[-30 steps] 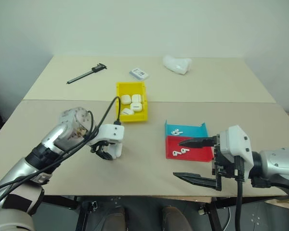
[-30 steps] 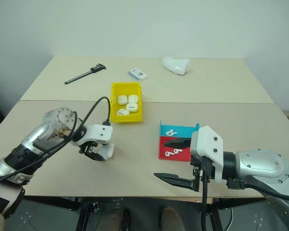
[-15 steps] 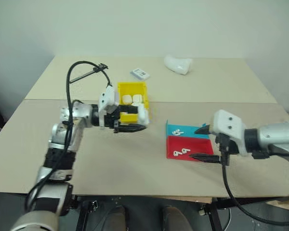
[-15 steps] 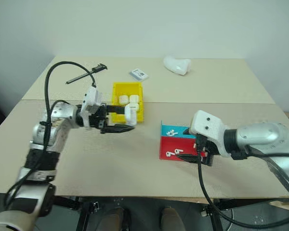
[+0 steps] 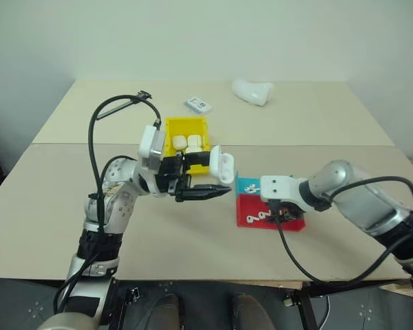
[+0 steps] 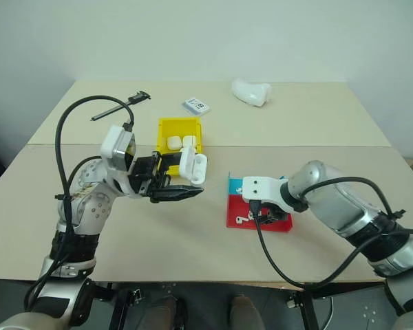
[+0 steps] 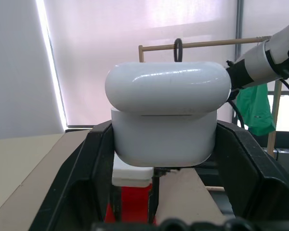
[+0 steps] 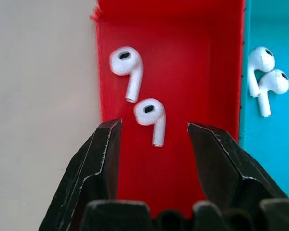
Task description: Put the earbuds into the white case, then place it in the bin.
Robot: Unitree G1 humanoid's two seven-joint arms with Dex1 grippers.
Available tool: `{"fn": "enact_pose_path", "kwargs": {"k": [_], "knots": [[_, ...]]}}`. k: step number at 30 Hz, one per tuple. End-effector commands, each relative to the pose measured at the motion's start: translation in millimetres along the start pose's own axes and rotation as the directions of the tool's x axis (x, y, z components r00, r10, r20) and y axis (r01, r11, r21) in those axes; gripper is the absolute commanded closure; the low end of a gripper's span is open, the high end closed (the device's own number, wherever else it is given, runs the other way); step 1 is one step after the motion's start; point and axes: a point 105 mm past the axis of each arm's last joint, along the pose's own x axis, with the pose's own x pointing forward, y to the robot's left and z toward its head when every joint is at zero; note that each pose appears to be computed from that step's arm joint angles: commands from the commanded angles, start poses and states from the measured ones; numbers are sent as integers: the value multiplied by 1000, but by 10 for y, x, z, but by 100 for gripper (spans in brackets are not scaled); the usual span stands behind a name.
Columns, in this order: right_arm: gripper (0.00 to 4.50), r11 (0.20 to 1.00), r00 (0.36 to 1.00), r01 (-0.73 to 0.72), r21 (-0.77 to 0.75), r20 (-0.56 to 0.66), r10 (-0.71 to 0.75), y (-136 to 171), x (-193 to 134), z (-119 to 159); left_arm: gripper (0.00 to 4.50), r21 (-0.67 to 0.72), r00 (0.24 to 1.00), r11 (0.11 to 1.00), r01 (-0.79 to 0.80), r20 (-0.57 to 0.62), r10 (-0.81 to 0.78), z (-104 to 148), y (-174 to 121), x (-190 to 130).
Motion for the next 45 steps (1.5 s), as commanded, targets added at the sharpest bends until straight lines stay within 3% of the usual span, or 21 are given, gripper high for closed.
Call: {"fn": "enact_pose_path", "kwargs": {"k": [1,16,19,23,30,35,39,41,43,45], "knots": [[187,999,1000,18,-31,-7,-18,-99,-23,32,172,27,1000,1000,-3,9,3,91,-52,11],[187,996,999,-50,-72,-14,49,-31,85,15,172,10,1000,1000,-13,-28,13,48,-167,-54],[250,996,999,-54,-66,-7,54,-30,100,5,172,11,999,1000,-16,-29,16,46,-170,-58],[381,996,999,-54,-64,-9,53,-26,120,-17,172,12,999,1000,-17,-31,18,41,-174,-57],[388,998,998,-57,-35,20,58,23,117,-16,172,11,999,1000,-19,-35,20,34,-164,-68],[388,995,982,30,92,182,-46,-42,-212,121,172,-3,999,1000,-14,-29,14,43,-129,-97],[388,955,880,150,255,407,-247,-106,-661,248,172,-6,1000,1000,17,4,-17,93,-131,-55],[388,918,756,201,343,541,-368,-136,-905,354,172,-3,1000,1000,20,15,-20,108,-116,-31],[388,883,567,208,420,684,-459,-117,-1203,523,172,-2,1000,1000,6,23,-6,100,-69,23],[388,872,457,195,449,745,-485,-63,-1359,622,172,-5,1000,1000,-2,28,2,96,-42,56]]}}
